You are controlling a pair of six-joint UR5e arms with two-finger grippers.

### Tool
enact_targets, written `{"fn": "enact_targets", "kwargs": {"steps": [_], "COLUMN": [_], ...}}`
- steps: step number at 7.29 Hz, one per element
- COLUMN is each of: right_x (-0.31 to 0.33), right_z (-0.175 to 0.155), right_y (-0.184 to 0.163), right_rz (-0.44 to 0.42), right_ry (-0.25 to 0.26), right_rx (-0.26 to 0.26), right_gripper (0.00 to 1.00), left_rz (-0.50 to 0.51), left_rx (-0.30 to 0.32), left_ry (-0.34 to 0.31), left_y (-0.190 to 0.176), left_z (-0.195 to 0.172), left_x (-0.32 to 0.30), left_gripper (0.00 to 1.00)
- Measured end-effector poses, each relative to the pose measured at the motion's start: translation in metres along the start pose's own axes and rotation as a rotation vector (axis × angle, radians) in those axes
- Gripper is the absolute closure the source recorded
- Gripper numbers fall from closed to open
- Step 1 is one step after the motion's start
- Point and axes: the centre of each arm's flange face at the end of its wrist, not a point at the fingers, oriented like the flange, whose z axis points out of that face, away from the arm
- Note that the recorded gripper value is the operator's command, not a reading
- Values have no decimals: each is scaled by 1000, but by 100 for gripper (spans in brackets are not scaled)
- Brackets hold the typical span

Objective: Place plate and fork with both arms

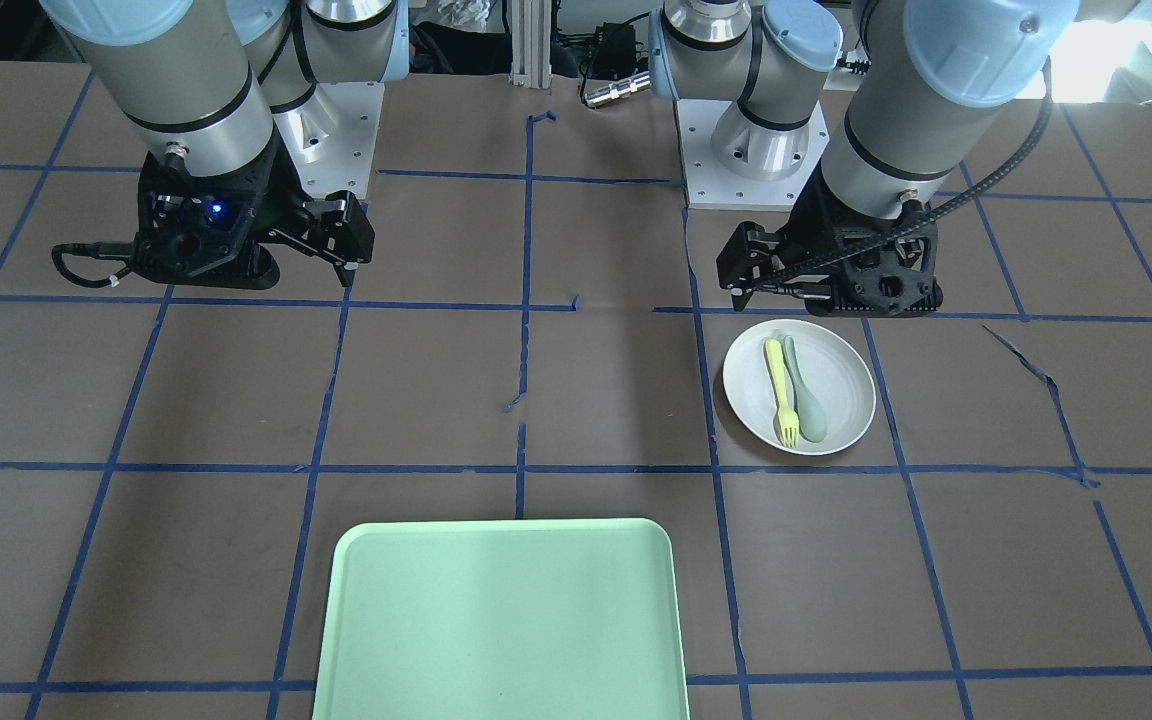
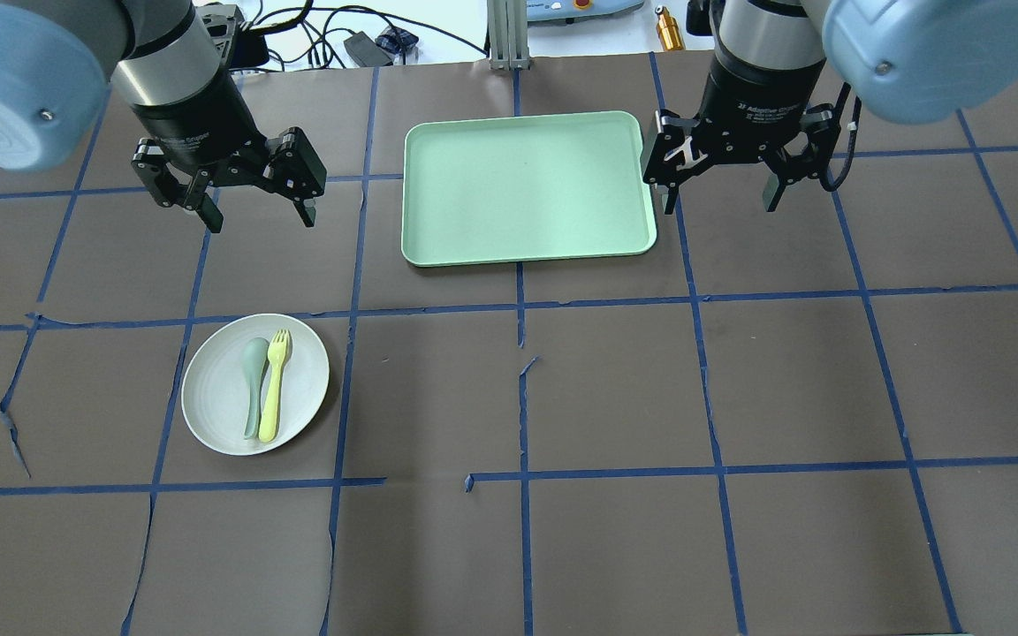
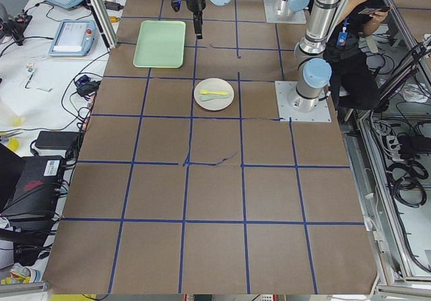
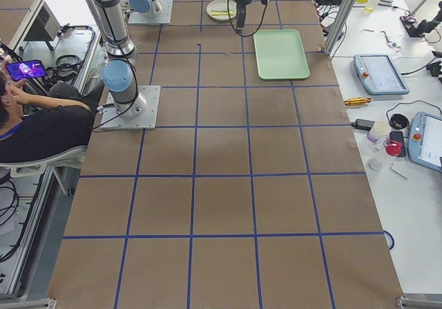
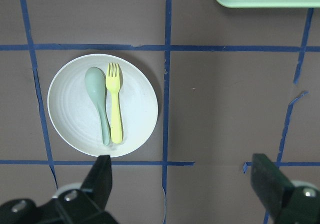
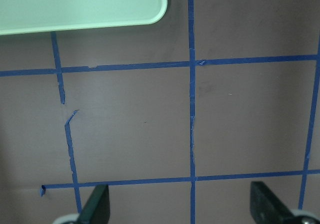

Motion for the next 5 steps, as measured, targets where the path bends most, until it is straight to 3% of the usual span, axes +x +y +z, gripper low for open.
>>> {"fn": "enact_targets", "kwargs": {"steps": [5], "right_x": [0], "right_z": [3], "right_y": [-2], "right_rz": [1], "right_ry": [5], "right_rx": [0], "right_gripper": [0], "left_rz": [16], "left_rx": [-8], "left_ry": [-4], "left_y": [1], "left_z": [4], "left_x": [8], "left_gripper": [0]}}
